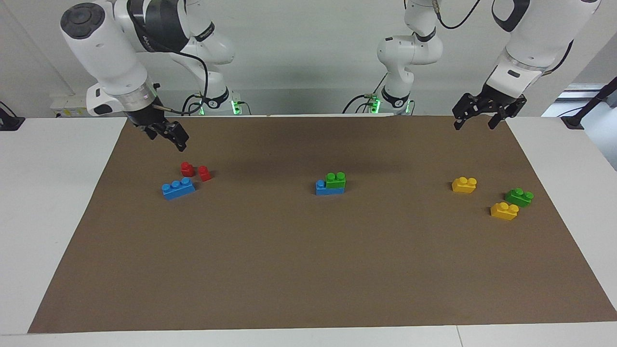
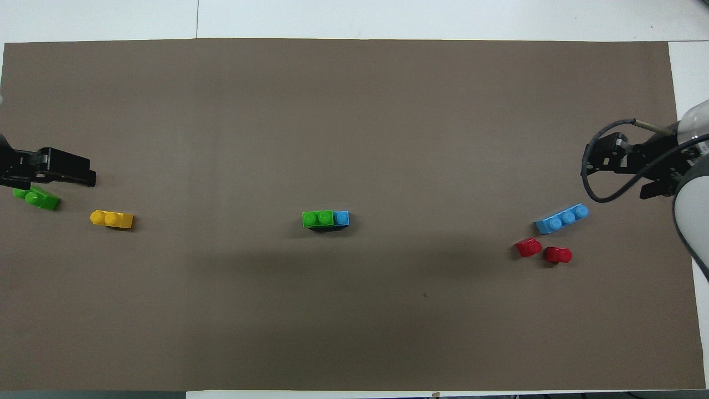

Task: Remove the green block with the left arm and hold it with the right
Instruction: 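Move the left gripper toward the green end while the right gripper approaches the blue end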

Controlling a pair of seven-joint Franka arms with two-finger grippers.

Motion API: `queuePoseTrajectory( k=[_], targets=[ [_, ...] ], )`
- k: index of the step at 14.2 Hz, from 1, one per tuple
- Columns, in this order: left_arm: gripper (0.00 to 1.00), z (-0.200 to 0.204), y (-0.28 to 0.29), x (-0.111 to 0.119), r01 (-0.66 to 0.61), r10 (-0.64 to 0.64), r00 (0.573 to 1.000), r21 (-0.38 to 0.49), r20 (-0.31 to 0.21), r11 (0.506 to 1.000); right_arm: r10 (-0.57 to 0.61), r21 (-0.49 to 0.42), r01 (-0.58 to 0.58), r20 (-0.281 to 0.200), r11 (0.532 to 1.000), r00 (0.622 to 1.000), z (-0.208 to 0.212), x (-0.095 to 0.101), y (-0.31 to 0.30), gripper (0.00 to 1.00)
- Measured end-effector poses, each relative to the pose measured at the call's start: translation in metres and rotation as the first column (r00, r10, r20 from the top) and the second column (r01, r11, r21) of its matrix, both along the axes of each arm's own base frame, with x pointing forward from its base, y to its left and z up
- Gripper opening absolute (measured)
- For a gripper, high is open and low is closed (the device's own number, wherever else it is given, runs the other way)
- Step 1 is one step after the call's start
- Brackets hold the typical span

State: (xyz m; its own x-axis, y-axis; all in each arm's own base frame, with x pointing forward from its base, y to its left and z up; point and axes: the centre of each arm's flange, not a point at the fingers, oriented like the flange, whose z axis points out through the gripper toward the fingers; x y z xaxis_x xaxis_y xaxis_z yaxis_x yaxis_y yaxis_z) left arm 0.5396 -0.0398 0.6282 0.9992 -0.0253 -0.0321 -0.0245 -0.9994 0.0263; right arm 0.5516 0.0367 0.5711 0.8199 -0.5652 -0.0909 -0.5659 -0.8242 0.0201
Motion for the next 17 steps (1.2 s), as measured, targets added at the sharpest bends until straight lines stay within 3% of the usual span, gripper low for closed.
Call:
queuePoseTrajectory(
  k=[1,3,6,10,14,17],
  targets=[
    [1.00,-0.002,0.000,-0.001,-0.020,0.020,1.000,0.001,-0.007,1.000,-0.107,0.014,0.107,-0.001,0.994,0.994,-0.002,0.000,0.013,1.00],
    [1.00,-0.009,-0.006,-0.007,-0.089,0.089,0.996,0.006,-0.025,0.996,-0.333,0.060,0.335,-0.027,0.940,0.942,-0.011,0.000,0.036,1.00],
    [1.00,-0.019,-0.036,-0.019,-0.266,0.266,0.963,0.021,-0.036,0.964,-0.544,0.136,0.560,-0.142,0.817,0.827,-0.032,0.004,0.062,1.00],
    [1.00,-0.036,-0.092,-0.035,-0.431,0.431,0.902,0.010,0.004,0.902,-0.647,0.221,0.708,-0.294,0.671,0.704,-0.064,0.017,0.107,0.99],
    [1.00,-0.049,-0.131,-0.053,-0.498,0.498,0.866,-0.018,0.032,0.867,-0.699,0.261,0.786,-0.360,0.560,0.617,-0.112,0.011,0.154,1.00],
    [1.00,-0.067,-0.154,-0.061,-0.577,0.578,0.815,-0.028,0.033,0.816,-0.706,0.254,0.795,-0.364,0.551,0.607,-0.144,-0.003,0.174,1.00]
  ],
)
